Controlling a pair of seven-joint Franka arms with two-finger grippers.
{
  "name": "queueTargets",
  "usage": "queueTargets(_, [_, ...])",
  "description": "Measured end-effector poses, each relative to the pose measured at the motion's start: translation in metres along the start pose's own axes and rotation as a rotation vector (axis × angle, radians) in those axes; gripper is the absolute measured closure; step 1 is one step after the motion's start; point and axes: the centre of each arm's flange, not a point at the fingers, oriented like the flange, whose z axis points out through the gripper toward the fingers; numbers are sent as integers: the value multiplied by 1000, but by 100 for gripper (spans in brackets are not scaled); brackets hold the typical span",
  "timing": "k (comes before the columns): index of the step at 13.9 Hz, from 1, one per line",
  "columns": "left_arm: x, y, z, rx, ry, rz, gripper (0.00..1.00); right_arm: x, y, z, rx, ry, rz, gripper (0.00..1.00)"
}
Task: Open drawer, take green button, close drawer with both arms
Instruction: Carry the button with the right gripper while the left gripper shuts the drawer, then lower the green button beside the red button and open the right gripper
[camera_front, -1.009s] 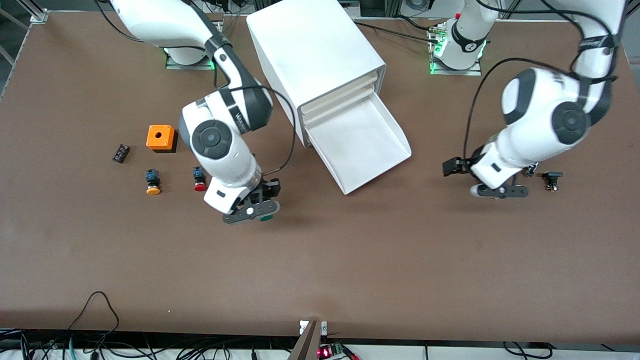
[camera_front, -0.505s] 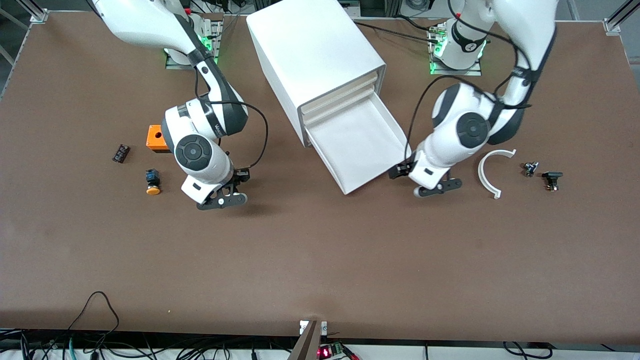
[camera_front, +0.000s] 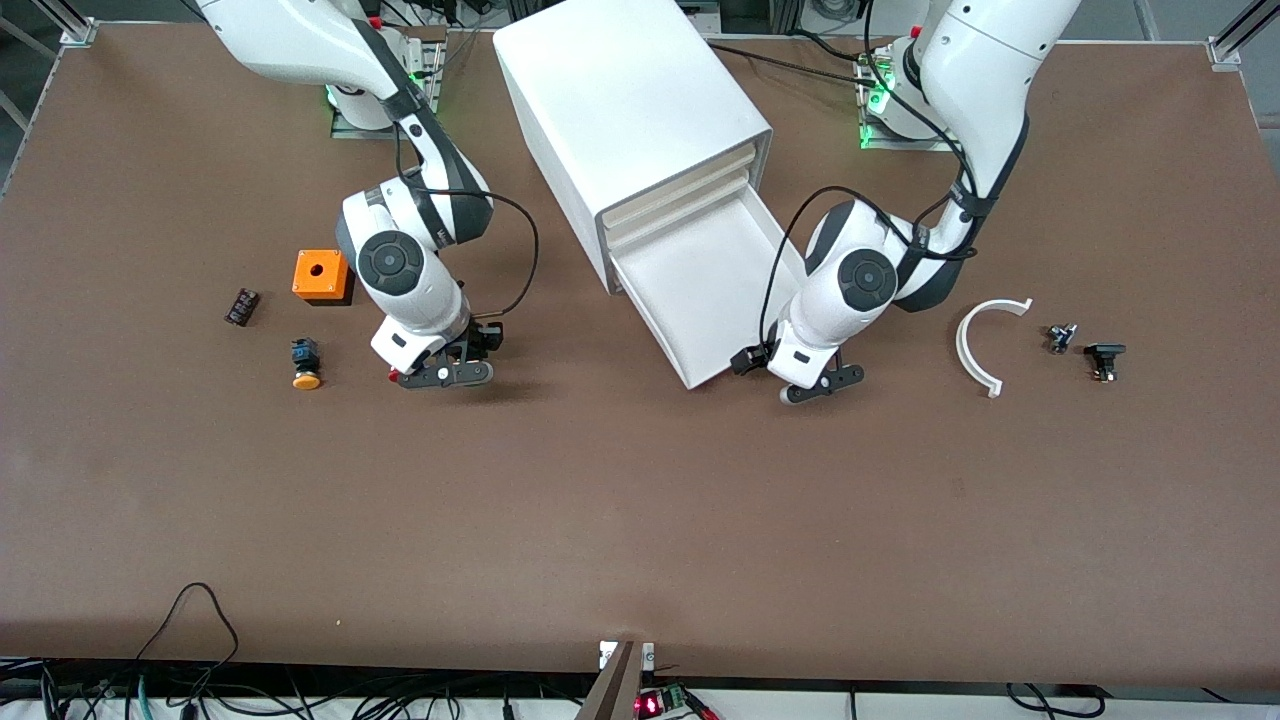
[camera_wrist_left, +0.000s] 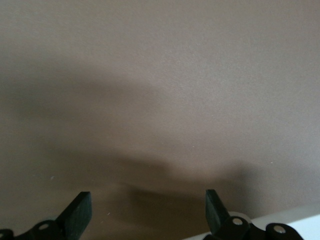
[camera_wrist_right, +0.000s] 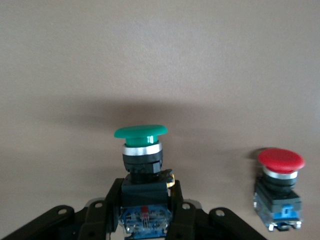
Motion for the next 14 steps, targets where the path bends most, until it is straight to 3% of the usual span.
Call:
queueTargets(4, [-22,7,2,17,-13,35,0,-22,6,28,6,5,70,59])
queueTargets(7, [-62,11,12,65,-57,89,0,-24,7,30,4,1,136,56])
queueTargets(10, [-111,30,12,108,-121,170,0,-18,5,21,12,19,190,31])
queueTargets(13, [-150,45,16,123,-151,238,0,4,-1,-31,9,22,242,2])
queueTargets(14, [-157,48,18,126,-155,251,0,14,-3,-58,0,11,248,0])
